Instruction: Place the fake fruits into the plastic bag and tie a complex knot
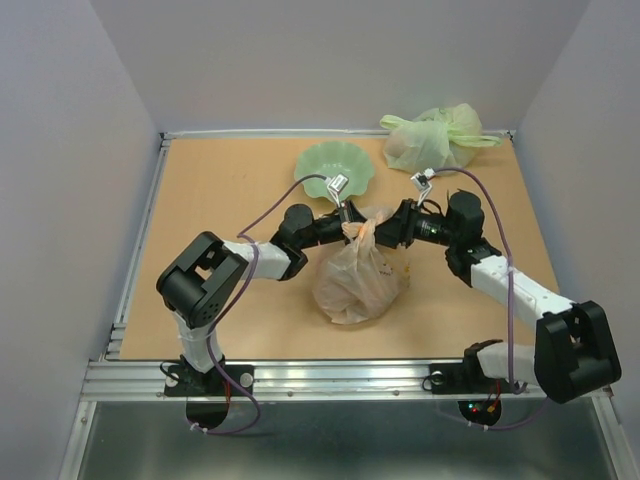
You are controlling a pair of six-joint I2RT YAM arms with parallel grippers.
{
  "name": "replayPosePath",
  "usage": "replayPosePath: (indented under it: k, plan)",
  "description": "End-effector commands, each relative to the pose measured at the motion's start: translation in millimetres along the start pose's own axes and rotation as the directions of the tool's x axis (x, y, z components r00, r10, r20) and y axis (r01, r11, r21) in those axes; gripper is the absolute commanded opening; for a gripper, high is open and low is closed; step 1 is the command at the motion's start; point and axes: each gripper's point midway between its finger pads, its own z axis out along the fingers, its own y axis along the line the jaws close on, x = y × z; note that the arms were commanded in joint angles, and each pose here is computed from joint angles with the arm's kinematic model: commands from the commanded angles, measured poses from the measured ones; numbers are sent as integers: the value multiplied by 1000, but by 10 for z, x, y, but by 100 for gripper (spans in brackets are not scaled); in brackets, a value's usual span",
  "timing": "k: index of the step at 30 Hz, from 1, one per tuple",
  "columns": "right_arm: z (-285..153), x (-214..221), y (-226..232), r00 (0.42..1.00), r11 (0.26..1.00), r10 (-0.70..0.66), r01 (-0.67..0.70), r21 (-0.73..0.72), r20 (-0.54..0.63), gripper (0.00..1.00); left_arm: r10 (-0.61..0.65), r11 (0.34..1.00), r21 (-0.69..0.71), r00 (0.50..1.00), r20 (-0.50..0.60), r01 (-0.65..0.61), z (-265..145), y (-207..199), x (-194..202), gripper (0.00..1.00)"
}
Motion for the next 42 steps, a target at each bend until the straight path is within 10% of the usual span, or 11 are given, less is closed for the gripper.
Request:
replayPosePath:
  k: [1, 12, 16, 30, 42]
  plan:
    - [163, -172, 380, 993, 986, -82, 94, -139, 88, 69, 248, 898, 346, 963, 109, -271, 48, -1036, -175, 0]
    - [156, -211, 387, 988, 988, -60, 80, -132, 145, 67, 283, 907, 300, 955, 82, -295, -7, -844, -147, 0]
    - [56, 177, 27, 996, 996, -86, 86, -7, 21, 100, 216, 944, 248, 976, 40, -219, -56, -465, 17, 0]
    - [-572, 33, 134, 979, 962, -164, 187, 201, -122, 100, 231, 933, 276, 972, 33, -231, 0, -455, 9, 0]
    - [-897, -41, -133, 997, 962, -33, 52, 269, -72, 43, 257, 919, 300, 966, 31, -254, -18, -538, 35, 0]
